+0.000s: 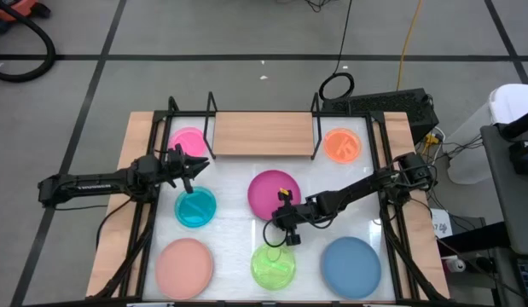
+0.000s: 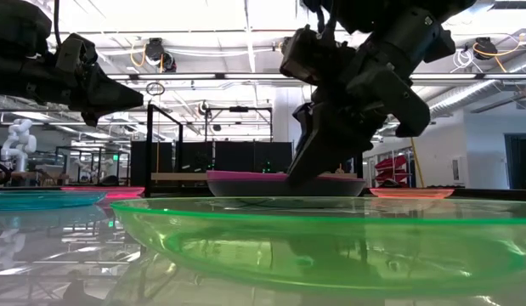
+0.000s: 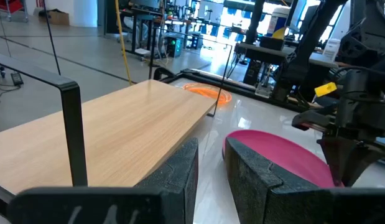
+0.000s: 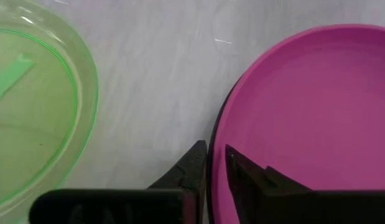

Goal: Place and stack plates onto a shelf
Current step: Put the pink plate on the shelf

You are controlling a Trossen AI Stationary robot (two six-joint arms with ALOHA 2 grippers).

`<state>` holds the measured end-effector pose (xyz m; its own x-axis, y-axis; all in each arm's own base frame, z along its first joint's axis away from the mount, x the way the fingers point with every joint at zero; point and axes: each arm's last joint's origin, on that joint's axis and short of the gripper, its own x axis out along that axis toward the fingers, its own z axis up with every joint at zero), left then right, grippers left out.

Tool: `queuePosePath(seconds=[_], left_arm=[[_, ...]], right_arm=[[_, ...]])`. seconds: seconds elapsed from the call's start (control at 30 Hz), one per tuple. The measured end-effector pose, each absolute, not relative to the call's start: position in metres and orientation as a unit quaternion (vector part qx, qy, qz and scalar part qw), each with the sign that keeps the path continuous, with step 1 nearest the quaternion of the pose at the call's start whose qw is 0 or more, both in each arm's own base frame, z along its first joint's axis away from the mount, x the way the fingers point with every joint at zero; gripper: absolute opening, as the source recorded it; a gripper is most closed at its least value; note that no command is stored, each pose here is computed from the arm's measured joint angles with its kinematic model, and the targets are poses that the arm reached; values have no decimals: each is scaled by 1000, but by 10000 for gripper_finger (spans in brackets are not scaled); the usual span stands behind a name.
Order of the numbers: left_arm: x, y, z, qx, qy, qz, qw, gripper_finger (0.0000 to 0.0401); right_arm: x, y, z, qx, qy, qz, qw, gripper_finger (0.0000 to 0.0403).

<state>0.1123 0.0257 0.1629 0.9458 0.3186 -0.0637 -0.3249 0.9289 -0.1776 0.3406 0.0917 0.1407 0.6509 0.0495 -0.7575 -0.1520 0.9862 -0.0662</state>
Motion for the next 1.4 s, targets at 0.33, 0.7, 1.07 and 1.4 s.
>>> queuePosePath(seconds=[0.33,0.7,1.07,1.4], left_arm=[[112,26,163,-93,17,164,982,84],[112,26,163,-93,17,164,982,84],[112,26,163,-93,17,164,982,84],[112,26,163,-93,17,164,982,84]], right_arm=[[340,90,148,-63,406,56,910,8],[336,89,170,-58,376,59,923,2],[337,89,174,-59,365,60,927,0],[346,78,183,-94,317,59,942,0]])
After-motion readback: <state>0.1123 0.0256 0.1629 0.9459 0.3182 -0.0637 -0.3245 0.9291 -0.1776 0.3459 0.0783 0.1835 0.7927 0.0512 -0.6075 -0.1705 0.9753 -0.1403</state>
